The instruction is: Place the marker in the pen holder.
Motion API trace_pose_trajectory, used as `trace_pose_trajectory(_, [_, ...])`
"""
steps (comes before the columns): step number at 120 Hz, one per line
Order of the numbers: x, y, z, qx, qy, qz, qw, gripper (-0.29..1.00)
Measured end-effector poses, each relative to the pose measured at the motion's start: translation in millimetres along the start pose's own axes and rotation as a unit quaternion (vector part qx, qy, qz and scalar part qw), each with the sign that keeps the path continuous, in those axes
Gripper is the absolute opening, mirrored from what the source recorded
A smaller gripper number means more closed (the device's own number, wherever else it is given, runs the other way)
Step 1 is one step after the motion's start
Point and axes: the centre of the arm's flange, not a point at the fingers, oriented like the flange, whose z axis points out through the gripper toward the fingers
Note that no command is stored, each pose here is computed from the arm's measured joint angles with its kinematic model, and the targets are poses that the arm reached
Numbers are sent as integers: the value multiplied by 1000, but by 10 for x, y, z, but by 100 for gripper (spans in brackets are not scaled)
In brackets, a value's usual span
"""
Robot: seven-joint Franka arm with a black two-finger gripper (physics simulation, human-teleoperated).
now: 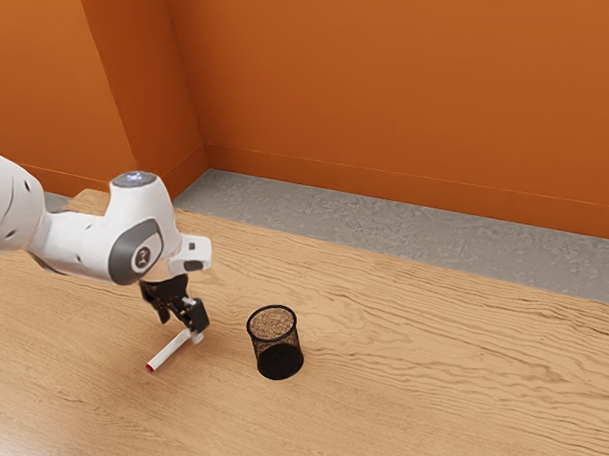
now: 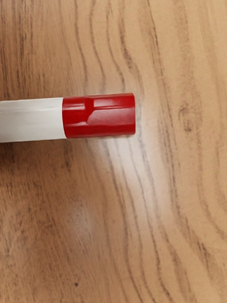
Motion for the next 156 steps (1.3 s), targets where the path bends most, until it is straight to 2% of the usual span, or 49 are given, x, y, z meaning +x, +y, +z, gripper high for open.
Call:
trace_pose_trajectory(28, [40, -17, 93, -3, 1, 13, 1000, 68])
trace_pose_trajectory(68, [72, -26, 142, -7, -1, 24, 1000, 49])
trace_pose_trajectory(99, [87, -30, 139, -12, -2, 27, 1000, 26])
trace_pose_trajectory(156, [80, -28, 215, -13, -8, 35, 999, 7])
